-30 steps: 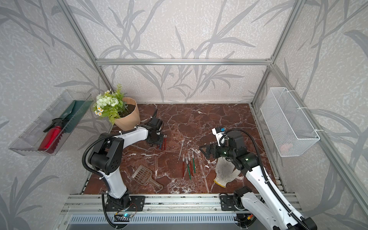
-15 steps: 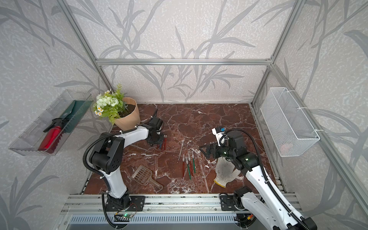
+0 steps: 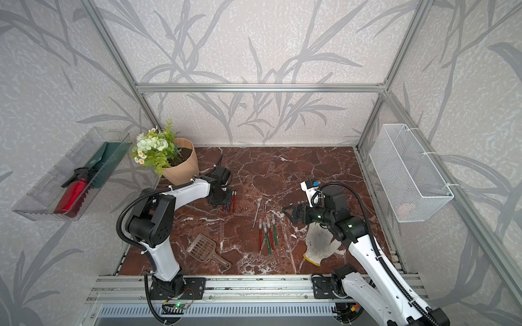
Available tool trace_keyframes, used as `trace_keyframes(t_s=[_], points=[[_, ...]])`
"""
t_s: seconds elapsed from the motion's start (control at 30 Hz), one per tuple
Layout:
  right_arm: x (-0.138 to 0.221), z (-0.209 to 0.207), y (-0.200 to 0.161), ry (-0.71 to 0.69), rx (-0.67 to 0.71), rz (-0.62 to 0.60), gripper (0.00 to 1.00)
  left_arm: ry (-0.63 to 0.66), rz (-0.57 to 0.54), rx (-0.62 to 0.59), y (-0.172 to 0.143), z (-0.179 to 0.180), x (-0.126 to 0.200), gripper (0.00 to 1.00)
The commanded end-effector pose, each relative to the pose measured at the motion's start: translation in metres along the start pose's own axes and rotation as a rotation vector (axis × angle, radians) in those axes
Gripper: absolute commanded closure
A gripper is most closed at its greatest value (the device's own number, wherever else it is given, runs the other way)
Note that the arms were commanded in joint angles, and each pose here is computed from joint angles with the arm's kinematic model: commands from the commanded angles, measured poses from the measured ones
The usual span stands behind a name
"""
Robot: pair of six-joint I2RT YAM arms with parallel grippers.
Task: Remove protective caps from carving knives
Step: Place the carving knife at the center of the board, then pick up the carving knife from the center of the board.
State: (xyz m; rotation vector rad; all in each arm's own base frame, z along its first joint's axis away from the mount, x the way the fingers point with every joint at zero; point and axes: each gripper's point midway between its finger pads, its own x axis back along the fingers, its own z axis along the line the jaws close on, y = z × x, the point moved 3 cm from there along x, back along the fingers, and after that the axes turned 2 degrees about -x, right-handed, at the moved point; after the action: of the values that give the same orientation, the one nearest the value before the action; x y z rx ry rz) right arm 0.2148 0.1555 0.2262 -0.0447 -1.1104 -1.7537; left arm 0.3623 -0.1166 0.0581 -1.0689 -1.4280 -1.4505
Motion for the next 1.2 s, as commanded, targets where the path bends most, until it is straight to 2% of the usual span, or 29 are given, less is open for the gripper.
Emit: trace_keyframes(t_s=[0.0,0.3,0.63,0.83,1.17], points=[[0.000,-0.001,-0.001,-0.013,0.004,0.001,0.01,-0.017,-0.031,0.066,0.003,0.000,0.026,0.79],[-0.001,-0.017,-0.007,-0.111,-0.029,0.028,0.01,-0.157,-0.043,0.108,-0.024,-0.024,0.055,0.78],[-0.003,-0.032,-0.016,-0.201,-0.060,0.080,0.01,-0.270,-0.101,0.016,-0.052,-0.080,0.089,0.77],[-0.002,-0.028,-0.012,-0.185,-0.044,0.078,0.00,-0.276,-0.144,-0.036,-0.055,-0.098,0.089,0.78],[-0.010,-0.028,-0.017,-0.168,-0.048,0.098,0.00,-0.328,-0.127,-0.065,-0.056,-0.117,0.076,0.78]])
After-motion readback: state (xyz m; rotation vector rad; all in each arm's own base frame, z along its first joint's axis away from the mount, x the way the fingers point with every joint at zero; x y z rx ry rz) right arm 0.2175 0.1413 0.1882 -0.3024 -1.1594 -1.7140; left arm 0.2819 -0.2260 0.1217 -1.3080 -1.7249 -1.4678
